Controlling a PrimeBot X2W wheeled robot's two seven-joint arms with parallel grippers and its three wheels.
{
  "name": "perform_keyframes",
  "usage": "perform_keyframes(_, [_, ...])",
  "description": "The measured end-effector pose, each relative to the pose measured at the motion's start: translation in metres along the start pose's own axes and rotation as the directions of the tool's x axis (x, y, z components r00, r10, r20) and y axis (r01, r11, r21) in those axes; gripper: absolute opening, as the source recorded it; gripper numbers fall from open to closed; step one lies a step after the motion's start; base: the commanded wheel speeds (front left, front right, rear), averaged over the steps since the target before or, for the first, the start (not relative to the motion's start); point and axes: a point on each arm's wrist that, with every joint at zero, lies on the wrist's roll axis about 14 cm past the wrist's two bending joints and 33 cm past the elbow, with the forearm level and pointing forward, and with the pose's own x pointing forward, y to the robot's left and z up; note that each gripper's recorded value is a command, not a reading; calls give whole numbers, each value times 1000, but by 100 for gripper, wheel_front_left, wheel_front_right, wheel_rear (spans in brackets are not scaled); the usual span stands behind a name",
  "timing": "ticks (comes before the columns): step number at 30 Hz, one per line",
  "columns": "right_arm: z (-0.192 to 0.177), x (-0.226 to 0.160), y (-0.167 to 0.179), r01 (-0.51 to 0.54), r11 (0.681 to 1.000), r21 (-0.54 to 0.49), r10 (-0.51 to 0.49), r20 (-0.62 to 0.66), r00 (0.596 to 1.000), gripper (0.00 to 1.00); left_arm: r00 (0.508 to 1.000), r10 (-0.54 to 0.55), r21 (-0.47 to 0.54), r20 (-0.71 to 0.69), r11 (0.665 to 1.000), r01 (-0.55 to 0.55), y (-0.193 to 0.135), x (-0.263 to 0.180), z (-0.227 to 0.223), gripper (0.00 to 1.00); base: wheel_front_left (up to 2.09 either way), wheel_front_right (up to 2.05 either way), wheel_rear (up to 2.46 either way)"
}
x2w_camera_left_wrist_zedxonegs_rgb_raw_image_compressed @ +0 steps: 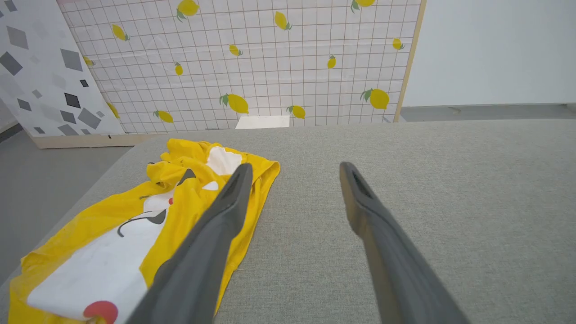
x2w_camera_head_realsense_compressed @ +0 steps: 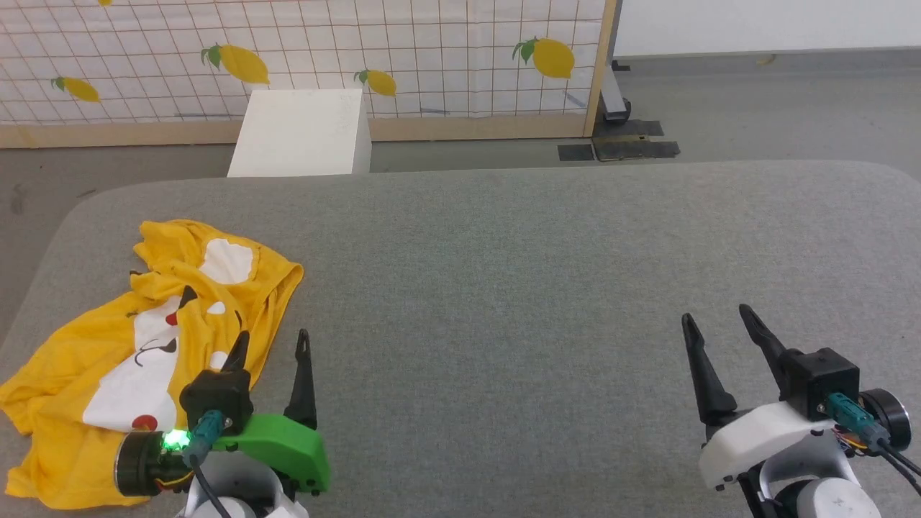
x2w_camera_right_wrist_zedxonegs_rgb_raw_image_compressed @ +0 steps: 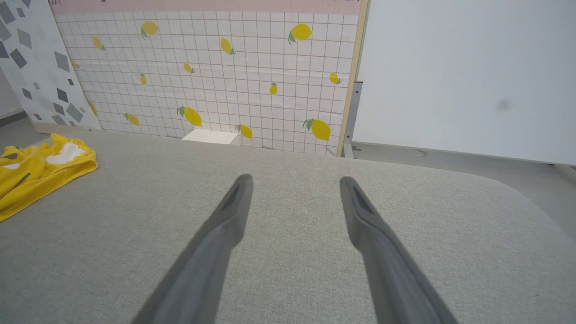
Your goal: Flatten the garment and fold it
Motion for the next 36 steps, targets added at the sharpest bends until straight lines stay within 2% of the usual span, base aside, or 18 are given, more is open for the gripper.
perform_keyframes(12, [-4,3,3,-11,1000,20,11,3,1000,100,1000,25,-17,11,1000,-25,7,-4,0,100,0,0,0])
perform_keyframes(36, [-15,25,46,-137,988,67,138,0,990,100,980,194,-62,34,980,-191,55,-35,-2,100,0,0,0])
